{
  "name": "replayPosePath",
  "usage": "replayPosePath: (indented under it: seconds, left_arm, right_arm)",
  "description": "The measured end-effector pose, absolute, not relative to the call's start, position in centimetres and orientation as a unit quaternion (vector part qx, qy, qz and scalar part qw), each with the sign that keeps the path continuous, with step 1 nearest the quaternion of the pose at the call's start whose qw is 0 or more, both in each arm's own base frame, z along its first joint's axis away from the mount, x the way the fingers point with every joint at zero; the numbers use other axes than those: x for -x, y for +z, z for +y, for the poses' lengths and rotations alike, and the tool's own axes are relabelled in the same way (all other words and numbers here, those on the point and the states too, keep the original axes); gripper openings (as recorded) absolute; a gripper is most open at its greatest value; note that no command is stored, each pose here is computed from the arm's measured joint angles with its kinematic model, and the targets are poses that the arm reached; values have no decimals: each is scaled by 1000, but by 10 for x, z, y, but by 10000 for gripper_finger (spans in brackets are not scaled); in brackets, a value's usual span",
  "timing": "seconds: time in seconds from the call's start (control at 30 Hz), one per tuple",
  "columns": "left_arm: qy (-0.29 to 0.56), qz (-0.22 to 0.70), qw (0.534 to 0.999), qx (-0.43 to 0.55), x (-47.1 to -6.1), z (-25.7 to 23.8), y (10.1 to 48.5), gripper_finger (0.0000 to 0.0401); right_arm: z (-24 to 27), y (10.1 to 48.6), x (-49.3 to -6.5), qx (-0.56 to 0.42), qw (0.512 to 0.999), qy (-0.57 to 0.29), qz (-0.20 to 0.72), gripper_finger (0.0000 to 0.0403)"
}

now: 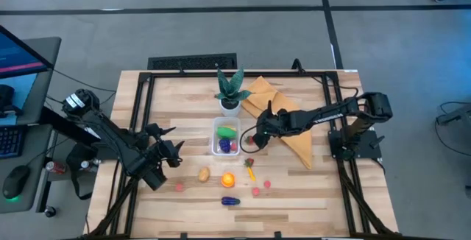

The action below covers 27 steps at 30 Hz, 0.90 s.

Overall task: Pick and placing Produce into tupperware
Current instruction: Put the top right strawberry into the transparent bin

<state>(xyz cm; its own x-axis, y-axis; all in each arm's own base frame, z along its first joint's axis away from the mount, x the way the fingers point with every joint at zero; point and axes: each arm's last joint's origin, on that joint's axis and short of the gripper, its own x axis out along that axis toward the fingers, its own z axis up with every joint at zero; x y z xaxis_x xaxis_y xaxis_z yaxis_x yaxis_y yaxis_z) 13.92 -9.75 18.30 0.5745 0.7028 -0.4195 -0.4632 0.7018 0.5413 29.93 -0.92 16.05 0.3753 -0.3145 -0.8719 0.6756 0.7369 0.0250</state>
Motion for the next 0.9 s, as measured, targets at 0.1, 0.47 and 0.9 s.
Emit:
replayPosePath:
  seconds: [0.1,0.47,0.9]
  left_arm:
    - [336,314,868,-187,-140,-98,183,300]
    - [336,314,868,-187,-140,-98,183,300]
    - [336,315,868,-187,-140,-98,183,300]
  right_arm:
    - [-10,160,-299,-193,804,-308,470,221]
    - [-10,156,-300,-193,802,-308,474,221]
    - [-14,142,-301,-187,788,-313,497,221]
